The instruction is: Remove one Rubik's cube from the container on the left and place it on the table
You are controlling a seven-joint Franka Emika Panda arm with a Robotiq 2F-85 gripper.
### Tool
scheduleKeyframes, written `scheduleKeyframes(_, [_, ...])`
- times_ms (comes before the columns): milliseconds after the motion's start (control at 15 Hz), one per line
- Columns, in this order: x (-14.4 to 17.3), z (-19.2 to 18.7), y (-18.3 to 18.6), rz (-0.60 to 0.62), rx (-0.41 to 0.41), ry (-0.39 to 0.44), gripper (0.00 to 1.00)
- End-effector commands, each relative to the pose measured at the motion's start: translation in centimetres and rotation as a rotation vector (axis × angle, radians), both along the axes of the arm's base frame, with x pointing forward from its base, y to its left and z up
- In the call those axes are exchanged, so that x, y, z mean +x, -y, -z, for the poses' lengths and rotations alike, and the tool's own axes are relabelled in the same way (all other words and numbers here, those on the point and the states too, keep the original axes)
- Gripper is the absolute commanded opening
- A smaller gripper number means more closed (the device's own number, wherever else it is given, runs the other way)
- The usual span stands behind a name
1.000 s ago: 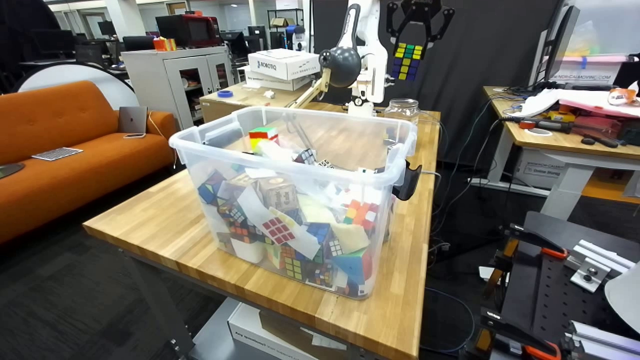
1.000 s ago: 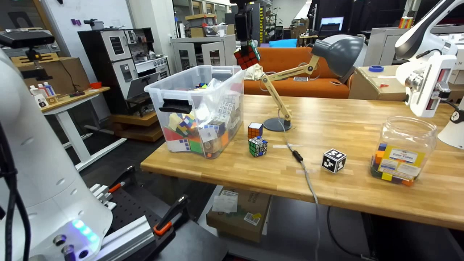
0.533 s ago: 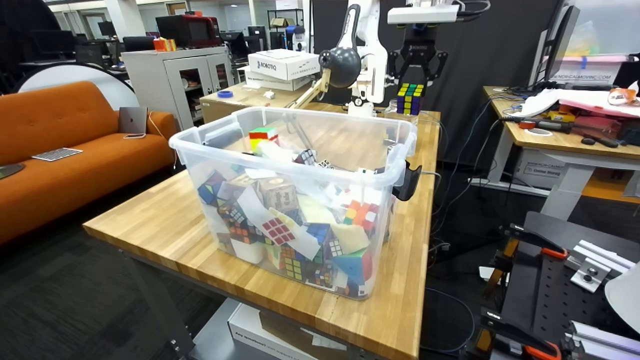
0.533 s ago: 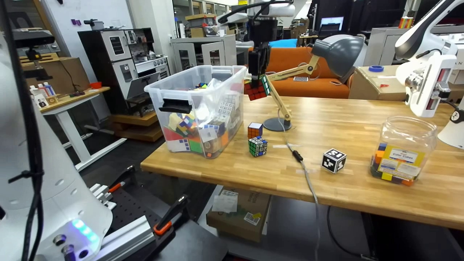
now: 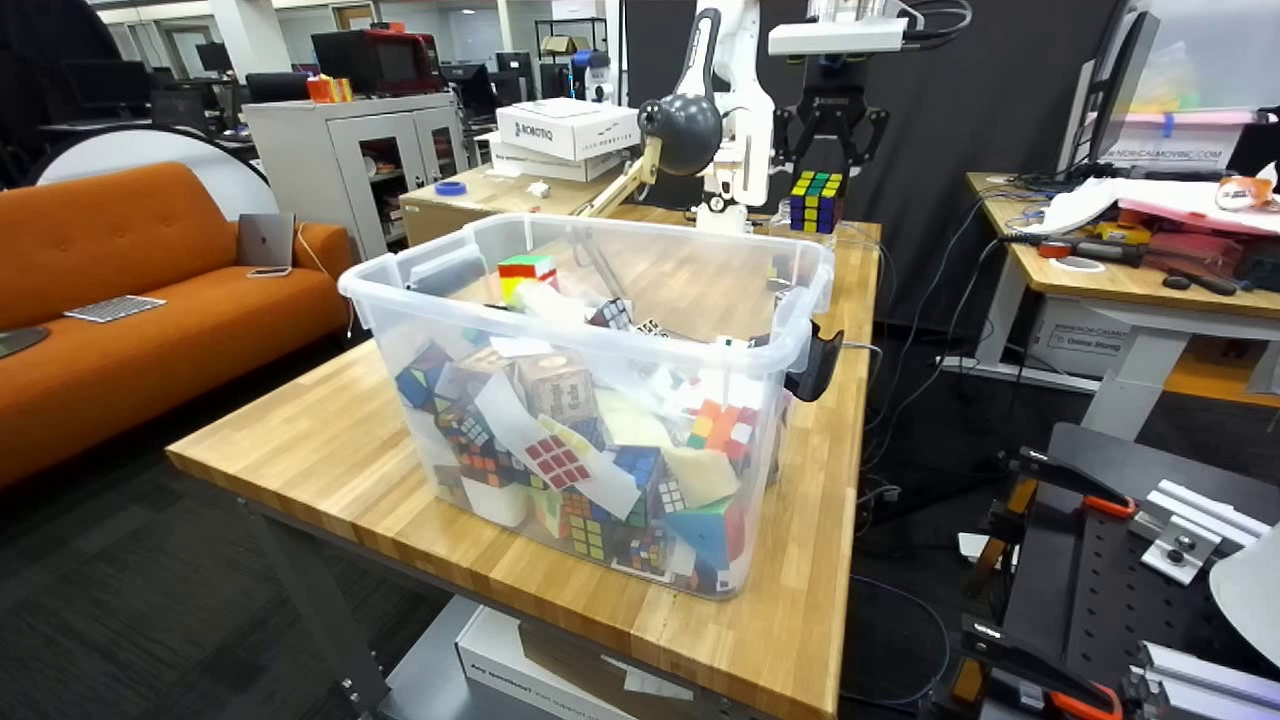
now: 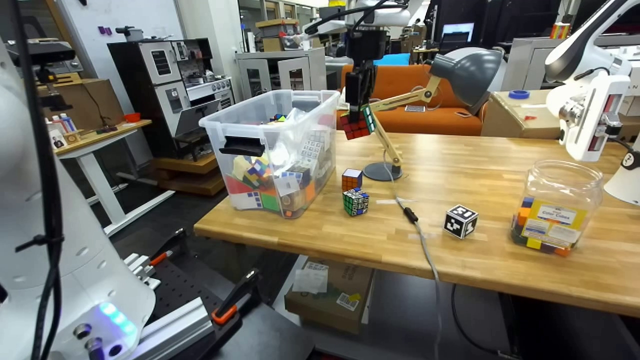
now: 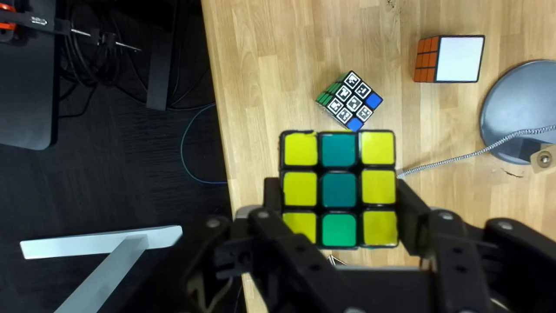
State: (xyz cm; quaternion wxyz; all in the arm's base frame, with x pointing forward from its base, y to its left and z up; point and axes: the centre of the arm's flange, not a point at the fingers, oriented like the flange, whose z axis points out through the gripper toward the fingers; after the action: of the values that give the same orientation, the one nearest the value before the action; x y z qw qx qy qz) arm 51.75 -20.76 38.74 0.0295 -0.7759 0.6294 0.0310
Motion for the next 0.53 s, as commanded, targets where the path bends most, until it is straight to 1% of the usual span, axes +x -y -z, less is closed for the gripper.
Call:
scheduleKeyframes(0, [0.0,0.0,0.0,0.000,0.000,0.000,0.62])
scheduleKeyframes(200, [0.0,0.0,0.0,0.000,0.000,0.000,0.62])
scheduleKeyframes(267, [0.2,0.3,0.1,0.005,0.010,0.000,0.37])
scheduleKeyframes(467, [0.8,2.3,1.0,0.029,0.039,-0.029,0.37])
